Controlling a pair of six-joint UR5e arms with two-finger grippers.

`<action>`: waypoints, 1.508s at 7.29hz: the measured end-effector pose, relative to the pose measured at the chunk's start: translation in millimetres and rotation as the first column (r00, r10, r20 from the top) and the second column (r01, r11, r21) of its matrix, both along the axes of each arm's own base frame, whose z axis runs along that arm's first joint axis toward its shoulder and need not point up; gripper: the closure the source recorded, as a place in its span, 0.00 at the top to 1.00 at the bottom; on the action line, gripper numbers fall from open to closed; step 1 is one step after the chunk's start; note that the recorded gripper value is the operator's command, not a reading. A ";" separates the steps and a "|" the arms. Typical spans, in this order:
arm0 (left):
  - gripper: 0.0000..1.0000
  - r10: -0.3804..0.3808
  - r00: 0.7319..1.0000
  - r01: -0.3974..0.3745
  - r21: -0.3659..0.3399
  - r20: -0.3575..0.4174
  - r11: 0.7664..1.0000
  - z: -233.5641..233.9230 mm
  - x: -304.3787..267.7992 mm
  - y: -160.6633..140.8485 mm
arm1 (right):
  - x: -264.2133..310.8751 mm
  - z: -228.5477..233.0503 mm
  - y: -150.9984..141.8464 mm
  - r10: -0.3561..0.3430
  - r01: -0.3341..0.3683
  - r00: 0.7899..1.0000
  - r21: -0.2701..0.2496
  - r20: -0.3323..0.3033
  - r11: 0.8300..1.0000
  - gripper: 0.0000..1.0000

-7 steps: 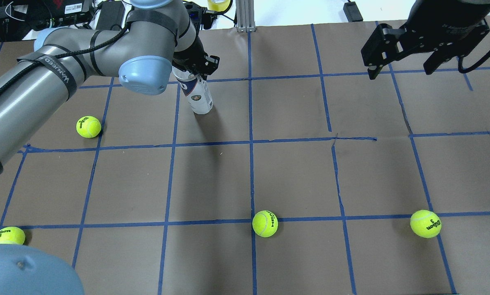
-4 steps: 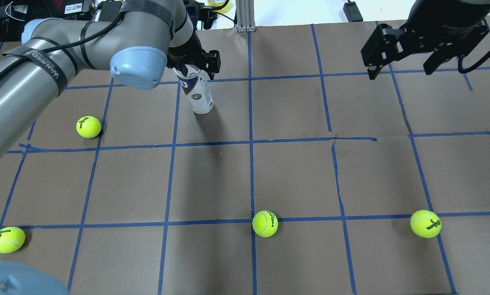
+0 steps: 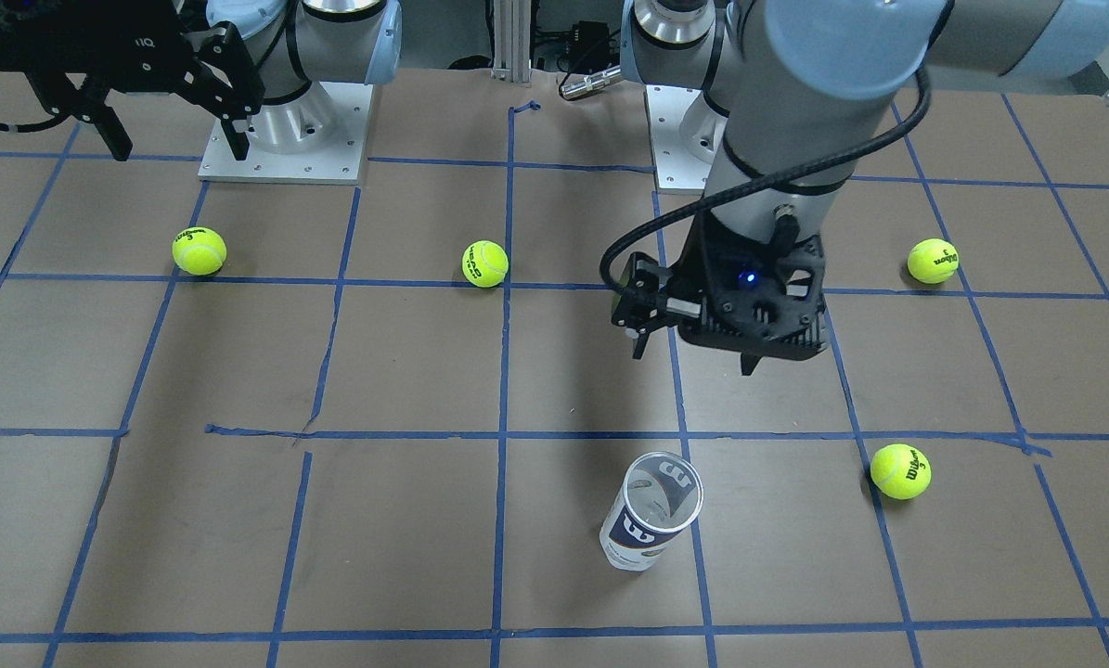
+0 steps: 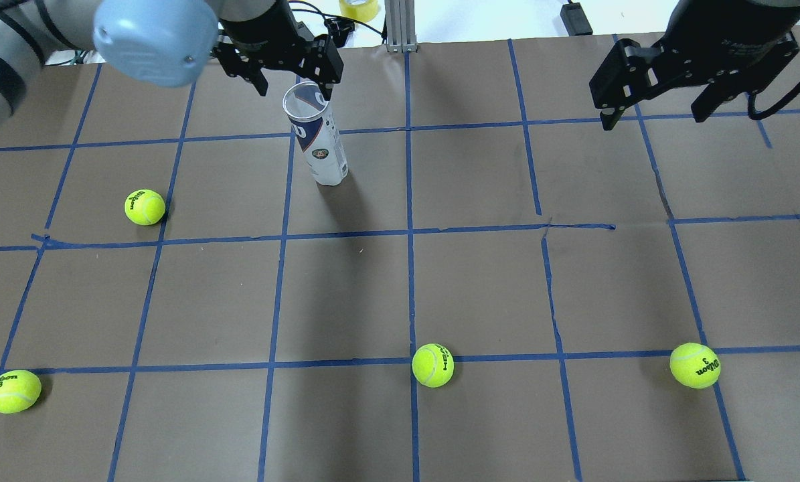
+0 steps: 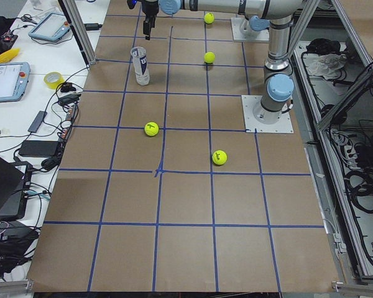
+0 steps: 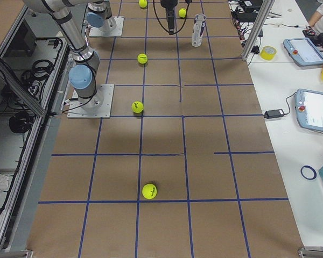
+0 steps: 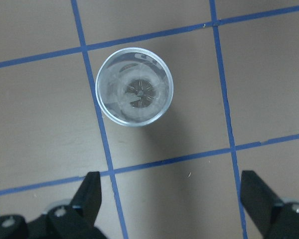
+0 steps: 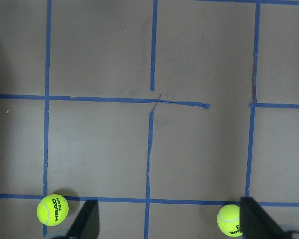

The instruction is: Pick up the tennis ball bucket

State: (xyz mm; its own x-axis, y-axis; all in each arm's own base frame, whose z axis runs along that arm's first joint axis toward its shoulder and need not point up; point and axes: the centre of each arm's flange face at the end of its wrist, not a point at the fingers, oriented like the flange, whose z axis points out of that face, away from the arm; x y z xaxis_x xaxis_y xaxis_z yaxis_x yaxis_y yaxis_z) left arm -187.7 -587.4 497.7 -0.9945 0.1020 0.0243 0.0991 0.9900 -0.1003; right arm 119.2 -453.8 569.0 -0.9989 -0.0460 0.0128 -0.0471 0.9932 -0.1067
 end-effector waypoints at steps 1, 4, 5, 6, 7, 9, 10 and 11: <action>1.00 0.068 0.998 -0.068 0.030 -0.002 0.997 9.4 41.9 3.6 | 0.0 0.0 0.0 0.000 0.000 1.000 0.000 0.000 1.000 1.00; 1.00 0.215 0.977 -0.215 0.044 0.006 0.976 22.0 137.9 24.0 | 0.0 -0.3 0.3 0.000 0.000 1.000 0.003 0.000 1.000 1.00; 1.00 0.226 0.974 -0.226 0.044 0.006 0.973 24.9 142.4 35.6 | 0.0 -0.4 0.3 0.000 0.000 1.000 0.004 0.000 1.000 1.00; 1.00 0.224 0.975 -0.224 0.046 0.005 0.973 25.4 137.8 47.2 | 0.0 -0.4 0.4 0.000 0.000 1.000 0.004 0.000 1.000 1.00; 1.00 0.209 0.978 -0.209 0.054 0.014 0.976 18.9 124.7 58.7 | 0.0 -0.3 0.5 0.000 0.000 1.000 0.004 0.000 1.000 1.00; 1.00 0.163 0.986 -0.165 0.063 0.044 0.984 8.0 98.9 76.2 | 0.0 -0.3 0.6 0.000 0.000 1.000 0.004 0.000 1.000 1.00; 1.00 0.148 0.988 -0.151 0.063 0.048 0.987 6.2 93.6 79.5 | 0.0 -0.4 0.5 0.000 0.000 1.000 0.004 0.000 1.000 1.00; 1.00 0.136 0.990 -0.139 0.063 0.048 0.988 5.3 91.7 80.6 | 0.0 -0.6 0.4 0.000 0.000 1.000 0.004 0.000 1.000 1.00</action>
State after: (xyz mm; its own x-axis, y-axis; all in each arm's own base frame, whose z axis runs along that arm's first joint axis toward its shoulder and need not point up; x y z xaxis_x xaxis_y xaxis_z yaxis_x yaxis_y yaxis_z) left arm -96.0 -506.8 503.1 -0.9992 -0.0362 -0.0174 -0.0356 0.9988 -0.0328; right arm 119.2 -453.4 568.4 -0.9989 -0.0461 0.0124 -0.0471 0.9936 -0.1023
